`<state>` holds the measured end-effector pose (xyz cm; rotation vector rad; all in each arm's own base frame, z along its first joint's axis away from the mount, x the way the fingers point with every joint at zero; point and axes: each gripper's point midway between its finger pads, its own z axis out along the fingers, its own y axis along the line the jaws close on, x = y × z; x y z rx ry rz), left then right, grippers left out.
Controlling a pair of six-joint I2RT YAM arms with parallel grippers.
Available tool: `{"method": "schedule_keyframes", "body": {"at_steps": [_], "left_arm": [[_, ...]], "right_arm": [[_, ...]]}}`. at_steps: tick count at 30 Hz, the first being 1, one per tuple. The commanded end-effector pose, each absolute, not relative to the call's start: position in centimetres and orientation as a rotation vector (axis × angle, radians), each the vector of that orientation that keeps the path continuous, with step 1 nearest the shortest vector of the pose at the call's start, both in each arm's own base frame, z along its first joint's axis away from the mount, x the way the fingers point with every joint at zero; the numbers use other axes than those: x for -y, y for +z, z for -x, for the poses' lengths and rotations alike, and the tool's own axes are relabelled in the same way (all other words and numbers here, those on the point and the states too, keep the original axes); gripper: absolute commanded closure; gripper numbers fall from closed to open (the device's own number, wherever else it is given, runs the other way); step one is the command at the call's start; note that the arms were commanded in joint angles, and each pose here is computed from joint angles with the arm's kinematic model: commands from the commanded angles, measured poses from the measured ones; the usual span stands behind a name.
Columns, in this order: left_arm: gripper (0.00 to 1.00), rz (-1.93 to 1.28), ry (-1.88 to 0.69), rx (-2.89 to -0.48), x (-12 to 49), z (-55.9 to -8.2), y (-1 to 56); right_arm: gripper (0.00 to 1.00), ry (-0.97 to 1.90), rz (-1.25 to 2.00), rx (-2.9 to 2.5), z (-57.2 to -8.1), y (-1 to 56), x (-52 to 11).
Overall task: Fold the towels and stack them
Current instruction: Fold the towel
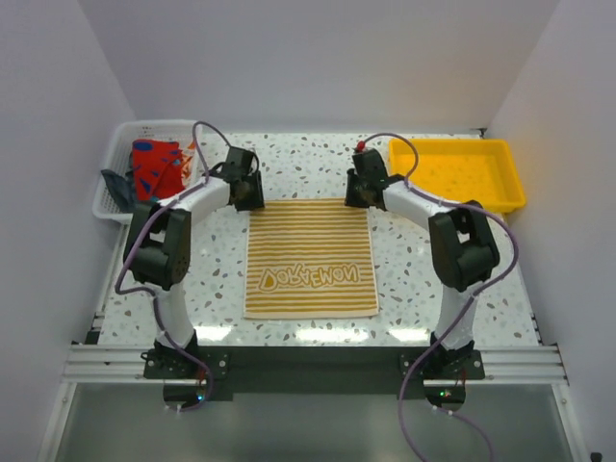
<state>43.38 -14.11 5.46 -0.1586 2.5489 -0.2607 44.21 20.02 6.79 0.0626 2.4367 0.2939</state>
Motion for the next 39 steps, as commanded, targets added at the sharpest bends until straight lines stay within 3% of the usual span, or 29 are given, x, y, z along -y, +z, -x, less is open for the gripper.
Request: {"method": "schedule_keyframes", "body": {"at_steps": [1,8,14,21,24,26,30,39], "left_arm": [[0.61,0.12,-0.216,-2.469,13.1,-46.6,5.6],[0.61,0.106,-0.179,-2.507,12.3,-46.4,3.1],[0.58,-0.002,-0.084,-2.353,10.9,-47.9,9.4],[0.46,-0.309,-0.008,-2.179,10.7,-49.8,14.8],[0.44,-0.466,-0.014,-2.168,11.4,-50.1,14.5],[0.42,-0.558,-0.028,-2.156,11.9,-50.0,14.1],[0.18,-0.749,-0.075,-2.093,13.3,-50.1,13.8],[0.13,-0.952,-0.221,-2.197,15.2,-51.1,10.1]], "right_arm": [[0.76,0.313,-0.064,-2.369,-47.5,6.6,-19.9],[0.76,0.292,-0.065,-2.412,-48.1,4.3,-17.8],[0.71,0.231,0.199,-2.355,-47.9,9.0,-17.2],[0.45,0.169,0.631,-2.393,-47.1,11.4,-16.1],[0.4,0.198,0.772,-2.383,-47.2,11.8,-15.6],[0.4,0.275,0.832,-2.378,-47.6,11.9,-15.8],[0.39,0.361,0.997,-2.421,-47.1,10.1,-16.1],[0.46,0.412,1.128,-2.452,-48.5,6.8,-16.5]]}}
